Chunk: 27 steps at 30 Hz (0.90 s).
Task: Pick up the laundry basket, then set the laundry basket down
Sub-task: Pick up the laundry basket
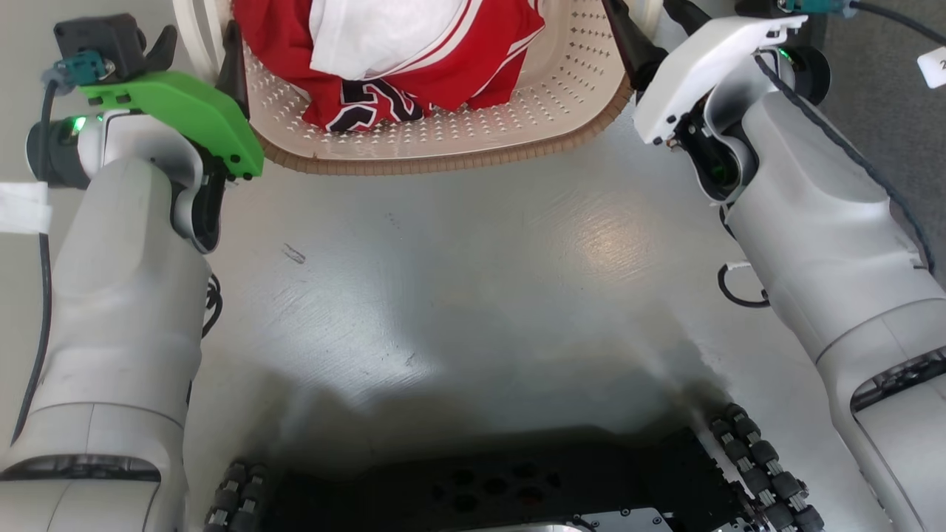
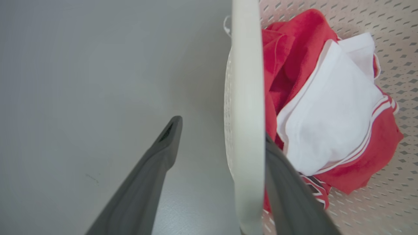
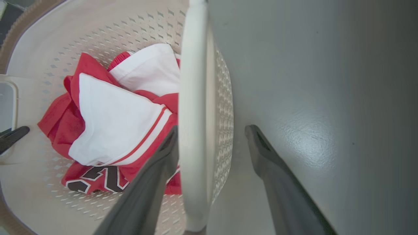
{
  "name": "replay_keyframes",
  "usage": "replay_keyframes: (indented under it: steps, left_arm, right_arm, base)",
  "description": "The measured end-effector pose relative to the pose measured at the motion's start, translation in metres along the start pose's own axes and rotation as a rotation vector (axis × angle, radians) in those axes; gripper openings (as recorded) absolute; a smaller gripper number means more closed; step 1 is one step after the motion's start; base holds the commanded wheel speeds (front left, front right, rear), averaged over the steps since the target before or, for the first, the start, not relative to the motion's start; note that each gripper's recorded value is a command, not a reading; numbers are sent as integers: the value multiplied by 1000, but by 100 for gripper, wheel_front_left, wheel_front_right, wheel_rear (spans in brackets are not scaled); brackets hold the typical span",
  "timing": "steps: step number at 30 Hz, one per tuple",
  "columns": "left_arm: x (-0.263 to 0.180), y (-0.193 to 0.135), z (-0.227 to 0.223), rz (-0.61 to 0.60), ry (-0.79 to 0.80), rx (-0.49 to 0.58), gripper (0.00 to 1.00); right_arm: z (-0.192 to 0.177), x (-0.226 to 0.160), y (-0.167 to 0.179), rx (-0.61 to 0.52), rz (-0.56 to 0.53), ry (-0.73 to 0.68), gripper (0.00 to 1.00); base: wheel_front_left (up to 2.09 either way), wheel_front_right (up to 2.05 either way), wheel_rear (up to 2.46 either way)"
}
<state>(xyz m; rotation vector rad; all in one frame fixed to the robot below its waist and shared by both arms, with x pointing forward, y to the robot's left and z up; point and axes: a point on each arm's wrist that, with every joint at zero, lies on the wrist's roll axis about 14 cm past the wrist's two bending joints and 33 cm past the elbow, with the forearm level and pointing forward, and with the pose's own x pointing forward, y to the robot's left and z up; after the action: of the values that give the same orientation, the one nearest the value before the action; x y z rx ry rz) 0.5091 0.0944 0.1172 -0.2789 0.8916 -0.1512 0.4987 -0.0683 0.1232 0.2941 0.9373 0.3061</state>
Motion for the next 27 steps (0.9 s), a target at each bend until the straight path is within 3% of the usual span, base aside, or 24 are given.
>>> replay_keyframes:
  steps: [2, 4, 7, 8, 9, 10, 27]
  left_arm:
    - [1, 0, 1, -3, -2, 1, 100]
    - [1, 0, 0, -1, 0, 2, 88]
    - [2, 1, -3, -3, 8, -3, 30]
    - [2, 0, -3, -5, 6, -7, 0]
    - [2, -1, -4, -7, 8, -7, 0]
    - [3, -3, -4, -12, 6, -7, 0]
    - [-7, -14, 5, -30, -21, -1, 0]
  right_arm:
    - [2, 3, 3, 1, 8, -3, 100]
    - [4, 5, 4, 2, 14, -5, 100]
    - [2, 6, 6, 1, 19, 2, 96]
    - [2, 7, 6, 0, 20, 4, 41]
    - [1, 7, 6, 1, 20, 7, 15]
    - [0, 7, 7, 0, 21, 9, 0]
    - [10, -2, 17, 3, 31, -12, 0]
  base:
    - [0, 0, 0]
    - [0, 0, 0]
    - [0, 0, 0]
    - [0, 0, 0]
    - [0, 0, 0]
    - [0, 0, 0]
    - [0, 0, 0]
